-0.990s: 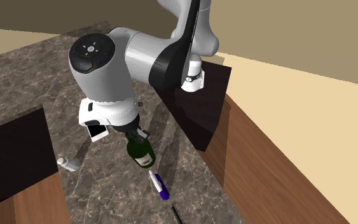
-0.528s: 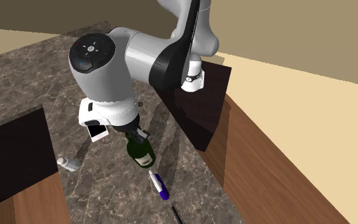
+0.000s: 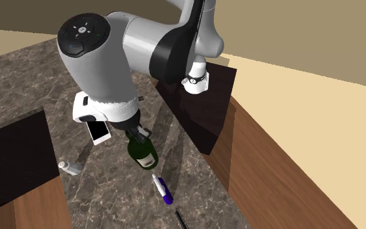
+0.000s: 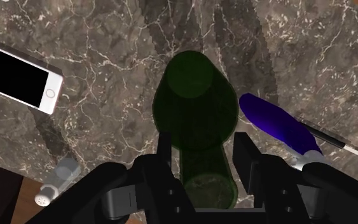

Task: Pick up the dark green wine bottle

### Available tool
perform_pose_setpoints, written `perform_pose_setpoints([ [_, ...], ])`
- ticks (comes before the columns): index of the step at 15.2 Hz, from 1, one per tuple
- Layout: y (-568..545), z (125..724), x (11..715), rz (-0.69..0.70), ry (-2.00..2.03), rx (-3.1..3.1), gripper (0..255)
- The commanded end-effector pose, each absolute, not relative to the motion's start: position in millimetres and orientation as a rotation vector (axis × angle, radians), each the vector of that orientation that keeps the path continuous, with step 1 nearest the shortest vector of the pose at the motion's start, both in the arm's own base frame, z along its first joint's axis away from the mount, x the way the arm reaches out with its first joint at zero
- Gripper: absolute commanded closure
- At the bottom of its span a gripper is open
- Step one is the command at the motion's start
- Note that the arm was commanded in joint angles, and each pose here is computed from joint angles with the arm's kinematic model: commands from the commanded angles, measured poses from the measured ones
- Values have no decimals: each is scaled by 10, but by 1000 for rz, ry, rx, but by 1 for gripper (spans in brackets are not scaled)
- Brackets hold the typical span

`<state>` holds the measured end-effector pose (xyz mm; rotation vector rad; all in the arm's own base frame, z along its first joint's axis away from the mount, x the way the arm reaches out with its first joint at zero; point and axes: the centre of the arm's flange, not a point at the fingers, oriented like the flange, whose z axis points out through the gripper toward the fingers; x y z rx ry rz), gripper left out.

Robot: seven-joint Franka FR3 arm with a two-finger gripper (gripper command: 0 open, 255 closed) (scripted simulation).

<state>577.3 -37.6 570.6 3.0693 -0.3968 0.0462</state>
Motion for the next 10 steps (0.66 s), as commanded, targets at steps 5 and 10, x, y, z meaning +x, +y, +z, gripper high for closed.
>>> perform_pose_setpoints([
  [5, -373, 6030, 5785, 46, -397, 3069, 255],
  [10, -373, 6197, 5784, 46, -397, 3069, 255],
])
